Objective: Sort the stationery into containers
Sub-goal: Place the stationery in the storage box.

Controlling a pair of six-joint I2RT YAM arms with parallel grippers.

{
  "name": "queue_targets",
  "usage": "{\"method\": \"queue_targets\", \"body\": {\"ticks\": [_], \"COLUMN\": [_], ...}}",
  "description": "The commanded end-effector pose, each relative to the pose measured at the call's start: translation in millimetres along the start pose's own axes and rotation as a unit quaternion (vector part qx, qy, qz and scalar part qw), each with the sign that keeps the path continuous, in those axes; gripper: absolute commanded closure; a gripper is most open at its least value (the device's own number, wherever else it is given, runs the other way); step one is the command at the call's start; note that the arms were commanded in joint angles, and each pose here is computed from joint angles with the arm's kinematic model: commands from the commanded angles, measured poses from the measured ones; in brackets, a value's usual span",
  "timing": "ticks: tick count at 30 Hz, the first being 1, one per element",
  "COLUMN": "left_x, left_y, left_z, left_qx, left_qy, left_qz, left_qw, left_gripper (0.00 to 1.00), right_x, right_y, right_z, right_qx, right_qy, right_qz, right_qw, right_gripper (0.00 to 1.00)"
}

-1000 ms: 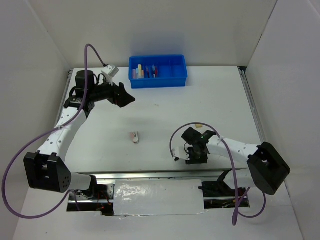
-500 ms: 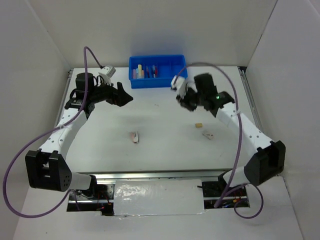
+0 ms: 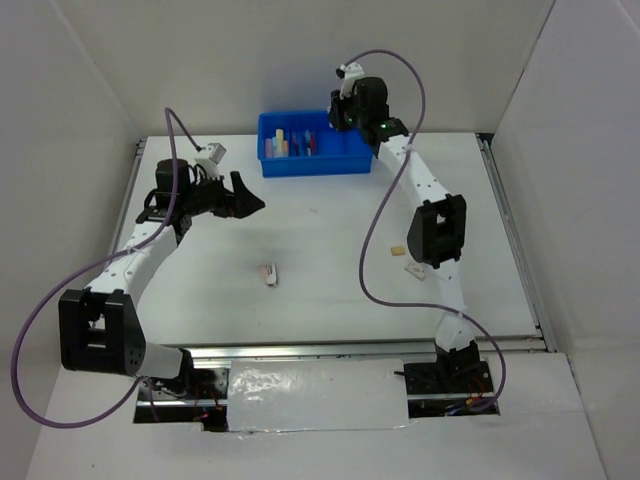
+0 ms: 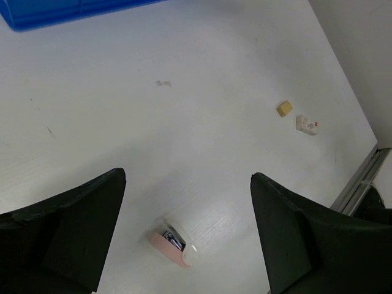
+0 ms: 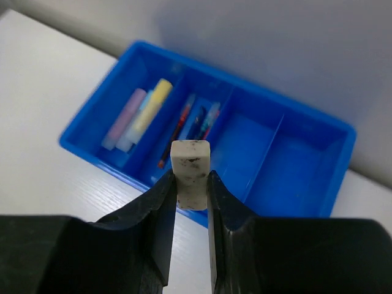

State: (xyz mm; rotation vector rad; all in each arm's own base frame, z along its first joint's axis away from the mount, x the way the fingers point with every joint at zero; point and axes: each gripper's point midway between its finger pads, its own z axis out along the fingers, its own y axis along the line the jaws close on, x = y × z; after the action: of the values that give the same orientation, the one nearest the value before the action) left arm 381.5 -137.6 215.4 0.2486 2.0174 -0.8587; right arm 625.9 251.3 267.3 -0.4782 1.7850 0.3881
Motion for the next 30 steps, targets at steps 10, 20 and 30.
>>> {"method": "queue_targets", "body": {"ticks": [10,20,30], "left_x": [-1.2,-9.8,-40.1], "left_y": [-2.9,-0.5,-9.9], "left_z": [-10.7,-10.4,-22.4], "left_qx": [0.016,0.016,-0.006], "left_qy": [-0.027,-0.032,-0.055], "left_qz": [-0.052,-0.057,-0.011], "left_qw": [0.998,0.998,0.998], "left_gripper": [0.04,0.03,0.01], "right_x": [52.1,47.7,38.6], "right_y": [-22.1,-25.3,-5.6], "right_z": [71.2,73.5,-78.9], "right_qx": [0.063,0.064,0.035], "right_qy": [-0.063,-0.071,0.090], "right_qz": [0.054,0.046,0.087], "right_qw": [0.995,0.994,0.992], "right_gripper": [1.00,0.37,0.34]}}
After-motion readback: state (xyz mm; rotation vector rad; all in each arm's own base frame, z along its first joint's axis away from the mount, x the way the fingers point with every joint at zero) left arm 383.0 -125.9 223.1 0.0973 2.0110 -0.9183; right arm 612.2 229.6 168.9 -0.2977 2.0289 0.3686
